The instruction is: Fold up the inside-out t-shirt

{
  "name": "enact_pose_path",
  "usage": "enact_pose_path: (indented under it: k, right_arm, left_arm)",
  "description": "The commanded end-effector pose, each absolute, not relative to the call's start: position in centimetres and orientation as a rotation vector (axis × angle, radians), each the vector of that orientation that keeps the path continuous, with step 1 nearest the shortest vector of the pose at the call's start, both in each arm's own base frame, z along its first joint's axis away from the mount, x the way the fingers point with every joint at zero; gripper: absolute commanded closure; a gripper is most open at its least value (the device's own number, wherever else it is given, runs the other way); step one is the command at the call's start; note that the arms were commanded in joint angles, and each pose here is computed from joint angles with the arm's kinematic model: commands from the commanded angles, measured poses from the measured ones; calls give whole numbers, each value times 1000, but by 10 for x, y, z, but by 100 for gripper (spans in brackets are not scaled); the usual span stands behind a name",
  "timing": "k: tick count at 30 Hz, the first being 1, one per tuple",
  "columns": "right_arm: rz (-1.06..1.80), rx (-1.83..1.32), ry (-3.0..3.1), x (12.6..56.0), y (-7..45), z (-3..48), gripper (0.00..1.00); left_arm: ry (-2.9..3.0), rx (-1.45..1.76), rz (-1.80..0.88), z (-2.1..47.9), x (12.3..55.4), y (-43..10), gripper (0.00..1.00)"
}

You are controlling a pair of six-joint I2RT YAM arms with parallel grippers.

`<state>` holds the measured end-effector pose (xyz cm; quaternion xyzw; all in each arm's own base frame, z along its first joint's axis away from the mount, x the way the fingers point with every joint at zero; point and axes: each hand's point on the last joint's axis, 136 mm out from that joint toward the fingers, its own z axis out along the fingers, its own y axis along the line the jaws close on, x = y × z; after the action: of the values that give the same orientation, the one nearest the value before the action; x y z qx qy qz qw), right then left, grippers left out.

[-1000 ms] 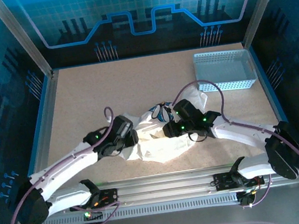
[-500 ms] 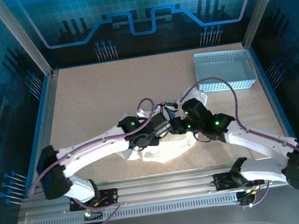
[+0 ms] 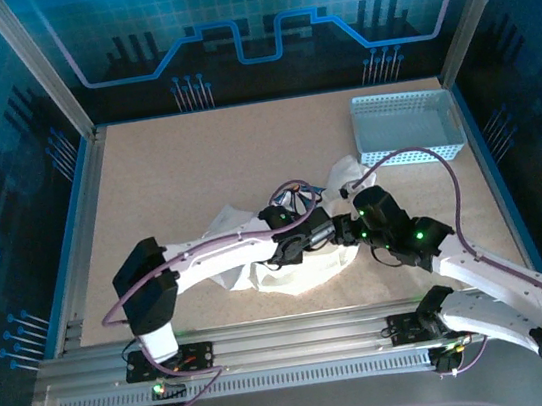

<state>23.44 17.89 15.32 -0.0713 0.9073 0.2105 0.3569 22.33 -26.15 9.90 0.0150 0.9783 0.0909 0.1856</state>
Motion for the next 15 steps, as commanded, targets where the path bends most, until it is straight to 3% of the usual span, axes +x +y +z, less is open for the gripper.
enact_pose_path:
  k: [1, 6, 13, 15]
  right_arm:
    - [536, -158, 2364, 233, 174, 146, 45]
    - [548, -166, 2369, 234, 178, 145, 45]
    - [575, -192, 2402, 235, 187, 138, 45]
    - [581, -198, 2413, 235, 190, 137, 46]
  left_arm:
    - [2734, 41, 372, 99, 228, -255, 46]
    - [2720, 29, 392, 99, 228, -250, 64]
    - [2689, 18, 346, 107, 229, -247, 100]
    - [2674, 13, 289, 114, 228, -247, 100]
